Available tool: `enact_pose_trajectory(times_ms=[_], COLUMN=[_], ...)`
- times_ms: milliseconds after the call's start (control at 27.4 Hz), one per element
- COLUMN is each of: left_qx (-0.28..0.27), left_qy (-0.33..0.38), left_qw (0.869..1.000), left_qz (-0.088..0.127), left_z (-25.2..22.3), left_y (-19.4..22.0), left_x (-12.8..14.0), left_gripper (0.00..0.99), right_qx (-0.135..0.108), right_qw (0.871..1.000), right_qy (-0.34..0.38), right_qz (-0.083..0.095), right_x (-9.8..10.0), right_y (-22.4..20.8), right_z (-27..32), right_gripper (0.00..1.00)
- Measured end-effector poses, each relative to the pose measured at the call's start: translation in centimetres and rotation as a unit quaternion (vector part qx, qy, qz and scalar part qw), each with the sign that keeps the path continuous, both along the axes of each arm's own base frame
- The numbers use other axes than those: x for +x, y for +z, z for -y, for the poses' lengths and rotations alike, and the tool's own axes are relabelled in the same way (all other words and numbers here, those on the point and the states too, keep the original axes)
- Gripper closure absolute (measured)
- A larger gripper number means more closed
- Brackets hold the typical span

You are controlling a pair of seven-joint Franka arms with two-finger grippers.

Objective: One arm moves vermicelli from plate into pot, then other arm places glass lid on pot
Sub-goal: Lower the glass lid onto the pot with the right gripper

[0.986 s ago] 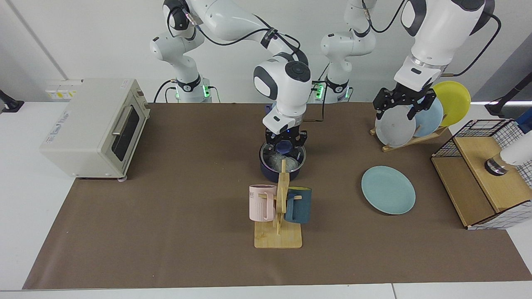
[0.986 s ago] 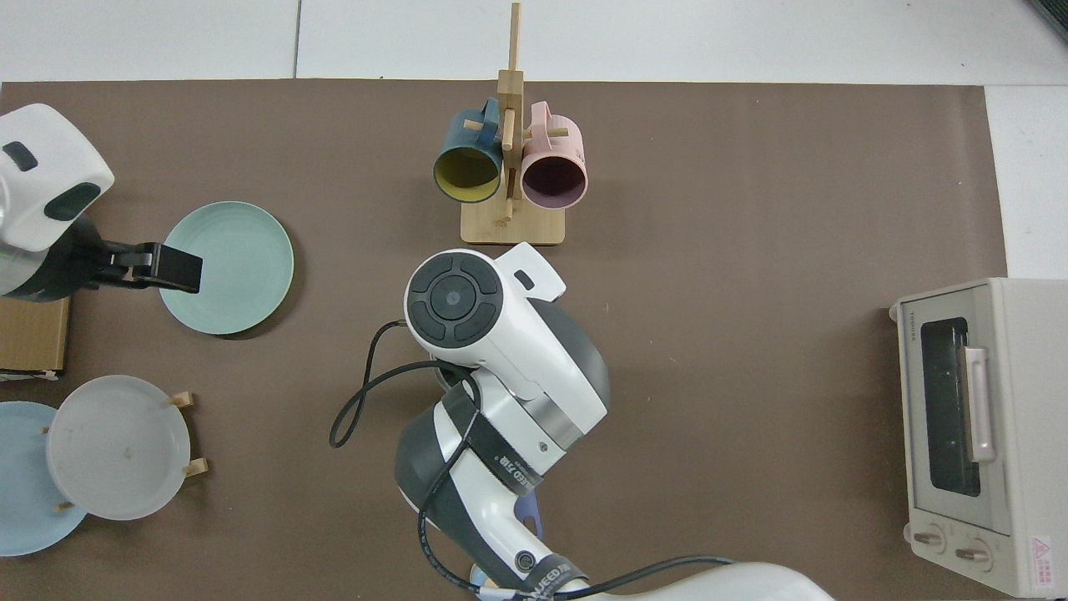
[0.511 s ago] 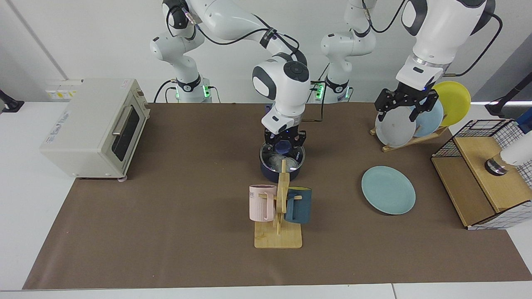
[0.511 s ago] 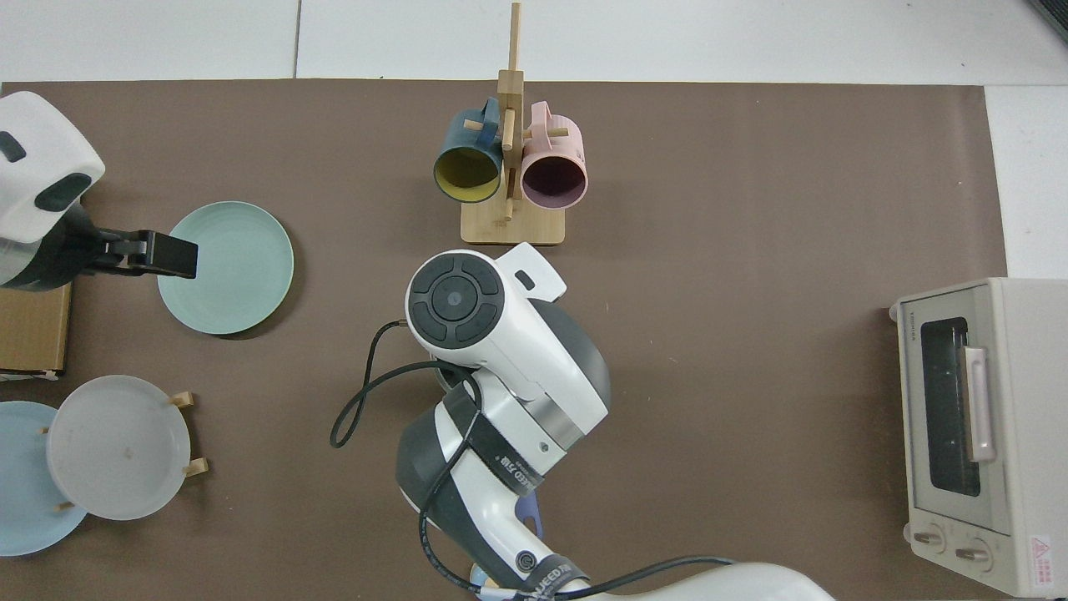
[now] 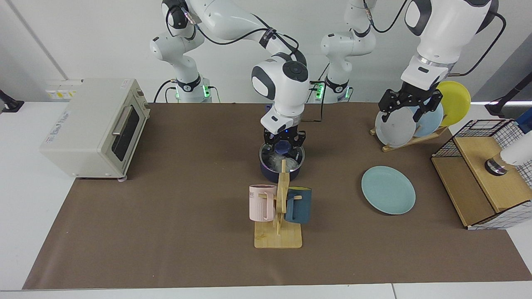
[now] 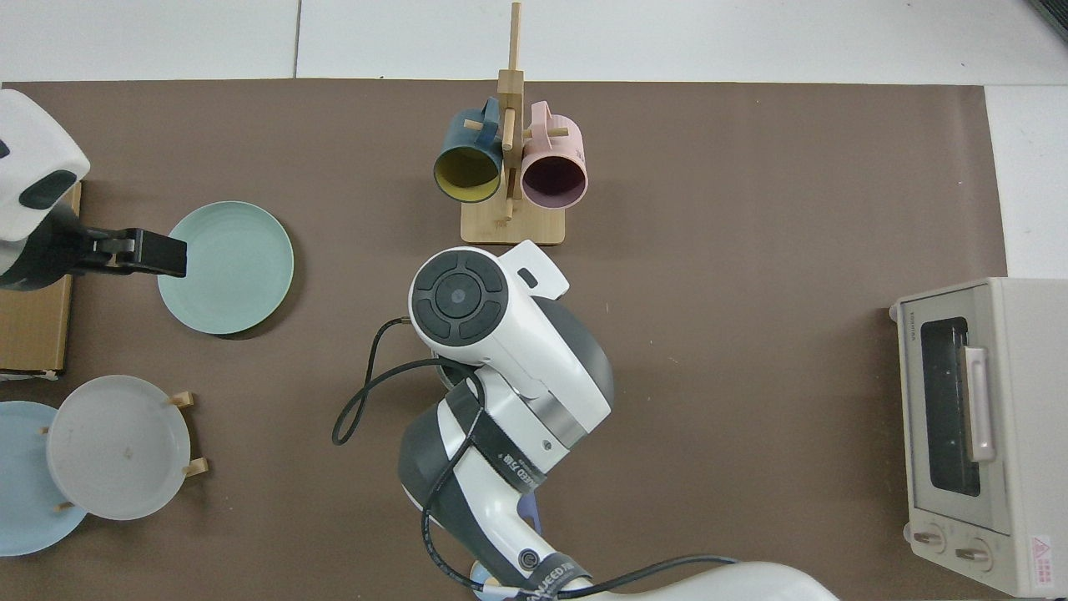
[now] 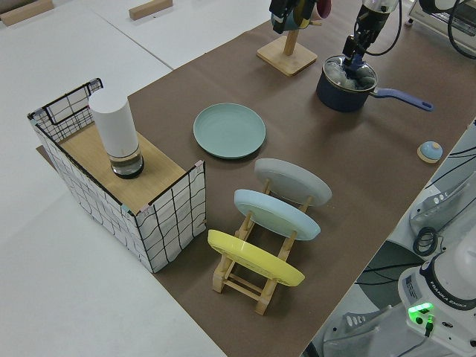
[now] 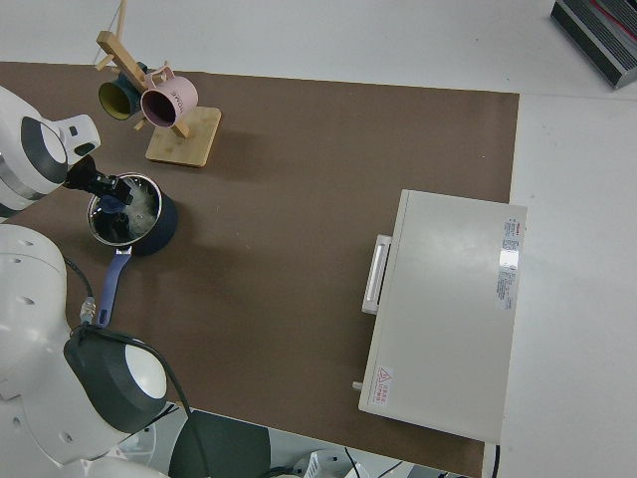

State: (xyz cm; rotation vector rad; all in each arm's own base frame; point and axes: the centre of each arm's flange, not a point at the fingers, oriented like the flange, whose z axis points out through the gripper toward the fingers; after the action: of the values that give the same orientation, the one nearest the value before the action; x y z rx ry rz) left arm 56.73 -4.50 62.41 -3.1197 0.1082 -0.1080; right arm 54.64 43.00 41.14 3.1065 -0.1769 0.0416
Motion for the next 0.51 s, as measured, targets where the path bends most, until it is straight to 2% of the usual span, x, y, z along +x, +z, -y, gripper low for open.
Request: enact_pose_trajectory(times_ms=[511], left_qx=[0.0], left_qy=[0.0], left_qw=[1.0], left_qz=[0.0], left_z=[0.0], left_y=[0.0], left_x=[0.0], left_gripper=[0.0], right_qx=[0.0], right_qw=[1.0], right_qy=[-0.003], right_qz=[-0.002], right_x=[-0.02], right_y=[0.1], right_z=[0.46], right_gripper=[0.35])
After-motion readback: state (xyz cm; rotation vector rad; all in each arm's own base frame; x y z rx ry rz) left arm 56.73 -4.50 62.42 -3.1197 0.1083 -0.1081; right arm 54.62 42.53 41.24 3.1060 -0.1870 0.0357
